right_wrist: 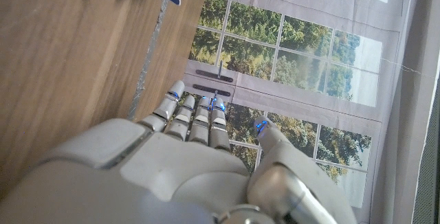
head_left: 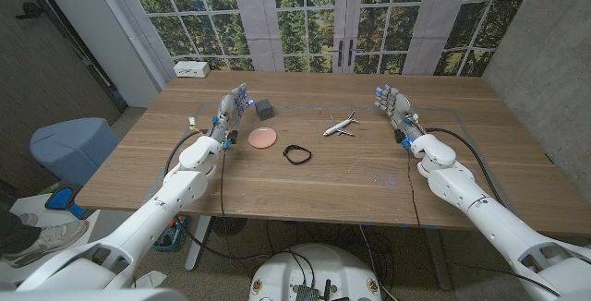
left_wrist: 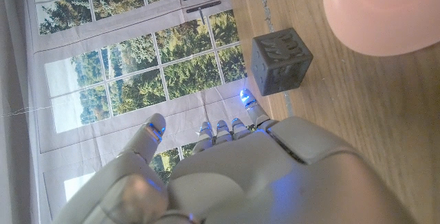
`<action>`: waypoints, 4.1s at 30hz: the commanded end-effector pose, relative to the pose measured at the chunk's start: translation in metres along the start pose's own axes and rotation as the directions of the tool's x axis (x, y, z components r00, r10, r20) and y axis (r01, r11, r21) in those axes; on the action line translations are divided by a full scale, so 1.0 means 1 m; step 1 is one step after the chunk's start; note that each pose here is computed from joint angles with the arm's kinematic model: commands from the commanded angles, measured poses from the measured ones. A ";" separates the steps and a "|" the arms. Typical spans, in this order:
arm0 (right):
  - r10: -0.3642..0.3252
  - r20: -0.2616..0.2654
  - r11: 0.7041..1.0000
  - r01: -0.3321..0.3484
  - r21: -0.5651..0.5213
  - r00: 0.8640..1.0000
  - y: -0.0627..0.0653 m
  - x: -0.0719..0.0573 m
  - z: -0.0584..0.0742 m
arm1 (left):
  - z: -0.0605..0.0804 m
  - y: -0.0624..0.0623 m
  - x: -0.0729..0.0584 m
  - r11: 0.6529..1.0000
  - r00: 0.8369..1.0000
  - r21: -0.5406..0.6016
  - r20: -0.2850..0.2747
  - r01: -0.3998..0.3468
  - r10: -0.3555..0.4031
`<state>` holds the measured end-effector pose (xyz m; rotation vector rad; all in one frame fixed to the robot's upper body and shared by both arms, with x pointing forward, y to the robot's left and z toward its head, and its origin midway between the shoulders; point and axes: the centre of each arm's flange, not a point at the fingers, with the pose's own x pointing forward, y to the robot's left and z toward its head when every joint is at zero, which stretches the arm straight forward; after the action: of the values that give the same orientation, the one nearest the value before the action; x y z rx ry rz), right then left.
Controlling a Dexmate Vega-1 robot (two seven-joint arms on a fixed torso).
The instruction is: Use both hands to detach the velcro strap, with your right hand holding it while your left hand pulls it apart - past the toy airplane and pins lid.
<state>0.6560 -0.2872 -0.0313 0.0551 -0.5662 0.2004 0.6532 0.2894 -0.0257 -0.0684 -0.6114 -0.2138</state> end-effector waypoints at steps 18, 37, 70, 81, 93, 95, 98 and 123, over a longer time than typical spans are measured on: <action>-0.090 0.007 0.987 0.090 -0.129 0.996 0.021 -0.019 0.000 | 0.007 0.003 -0.003 1.000 0.999 -0.006 0.043 0.009 -0.009; -0.131 0.000 0.904 0.119 -0.411 0.991 0.049 -0.044 0.015 | 0.007 -0.002 0.001 0.999 0.998 0.001 0.041 0.040 -0.040; -0.080 -0.015 0.732 0.048 -0.679 0.997 0.095 -0.071 0.031 | 0.010 -0.009 -0.010 0.998 0.997 0.001 0.046 0.063 -0.063; -0.045 -0.021 0.664 0.014 -0.747 0.999 0.111 -0.076 0.035 | 0.011 -0.011 -0.014 0.998 0.997 0.000 0.051 0.066 -0.066; -0.006 -0.002 0.586 0.002 -0.810 1.000 0.135 -0.075 0.034 | 0.012 -0.011 -0.015 0.997 0.996 -0.002 0.059 0.071 -0.071; 0.003 0.004 0.563 0.001 -0.827 1.000 0.139 -0.074 0.035 | 0.012 -0.011 -0.015 0.997 0.996 -0.003 0.060 0.072 -0.071; 0.002 0.018 0.532 0.014 -0.847 1.000 0.145 -0.075 0.035 | 0.013 -0.010 -0.015 0.997 0.996 -0.004 0.062 0.071 -0.070; 0.085 -0.026 0.407 -0.059 -0.912 0.996 0.177 -0.076 0.026 | 0.013 -0.010 -0.021 0.998 0.995 -0.003 0.067 0.069 -0.068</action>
<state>0.5442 -0.1413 -0.0477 -1.0134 -0.6348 -0.0742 0.6291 0.2847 -0.0265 -0.0614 -0.6778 -0.2808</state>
